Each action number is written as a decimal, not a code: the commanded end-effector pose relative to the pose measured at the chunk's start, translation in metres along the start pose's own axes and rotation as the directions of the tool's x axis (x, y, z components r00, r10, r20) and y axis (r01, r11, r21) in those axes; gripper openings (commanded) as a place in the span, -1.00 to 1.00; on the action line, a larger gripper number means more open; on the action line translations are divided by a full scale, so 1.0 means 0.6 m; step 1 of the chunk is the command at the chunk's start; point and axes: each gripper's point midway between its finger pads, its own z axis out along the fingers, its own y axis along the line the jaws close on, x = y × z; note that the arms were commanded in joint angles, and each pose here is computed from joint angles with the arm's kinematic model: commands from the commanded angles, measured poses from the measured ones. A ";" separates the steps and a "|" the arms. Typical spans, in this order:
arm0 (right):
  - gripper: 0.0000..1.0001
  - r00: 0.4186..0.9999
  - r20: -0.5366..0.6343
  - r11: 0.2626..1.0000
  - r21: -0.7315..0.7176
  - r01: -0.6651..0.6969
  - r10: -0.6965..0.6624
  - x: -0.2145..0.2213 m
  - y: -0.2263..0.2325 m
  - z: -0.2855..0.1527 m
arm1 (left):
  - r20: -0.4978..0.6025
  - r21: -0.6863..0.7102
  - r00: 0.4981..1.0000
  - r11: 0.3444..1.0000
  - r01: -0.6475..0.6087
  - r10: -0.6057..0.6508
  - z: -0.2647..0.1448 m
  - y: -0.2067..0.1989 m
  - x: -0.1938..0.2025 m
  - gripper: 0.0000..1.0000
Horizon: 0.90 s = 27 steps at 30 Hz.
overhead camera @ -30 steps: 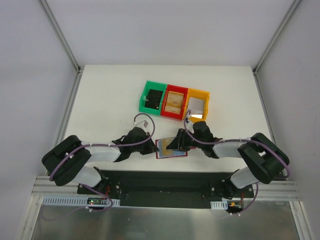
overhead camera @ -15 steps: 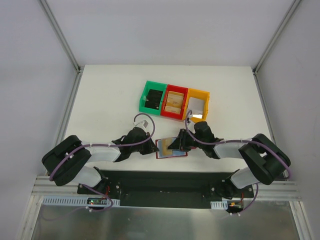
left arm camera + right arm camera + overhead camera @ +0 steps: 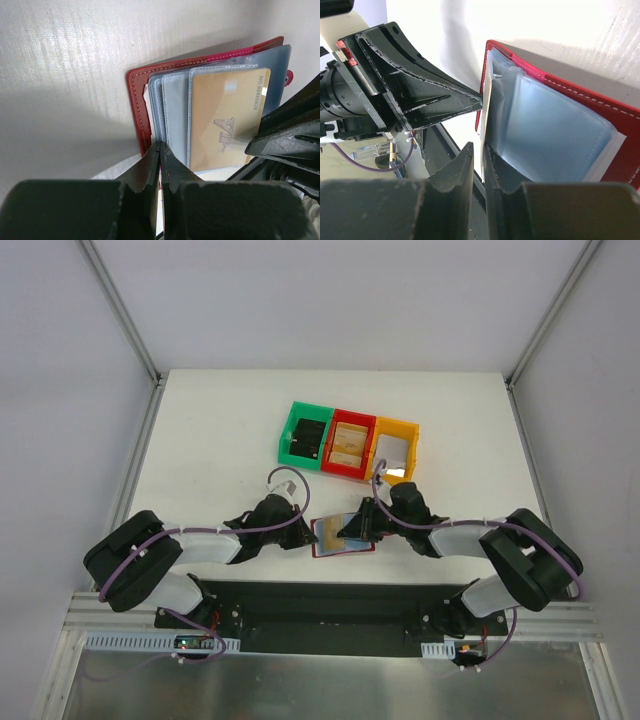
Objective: Take the credit cards out of the card holder
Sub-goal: Remove the credit card from the card holder.
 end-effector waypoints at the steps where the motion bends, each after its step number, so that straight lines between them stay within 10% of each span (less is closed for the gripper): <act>1: -0.71 0.999 0.036 0.997 -0.066 0.034 -0.032 -0.016 0.029 -0.009 | -0.033 -0.095 0.999 0.995 -0.004 0.000 -0.003 0.046 0.025 -1.00; 27: -0.75 0.999 0.048 0.998 -0.056 0.024 -0.022 -0.017 0.015 -0.021 | -0.033 -0.099 0.999 0.995 0.004 -0.007 -0.003 0.048 0.026 -1.00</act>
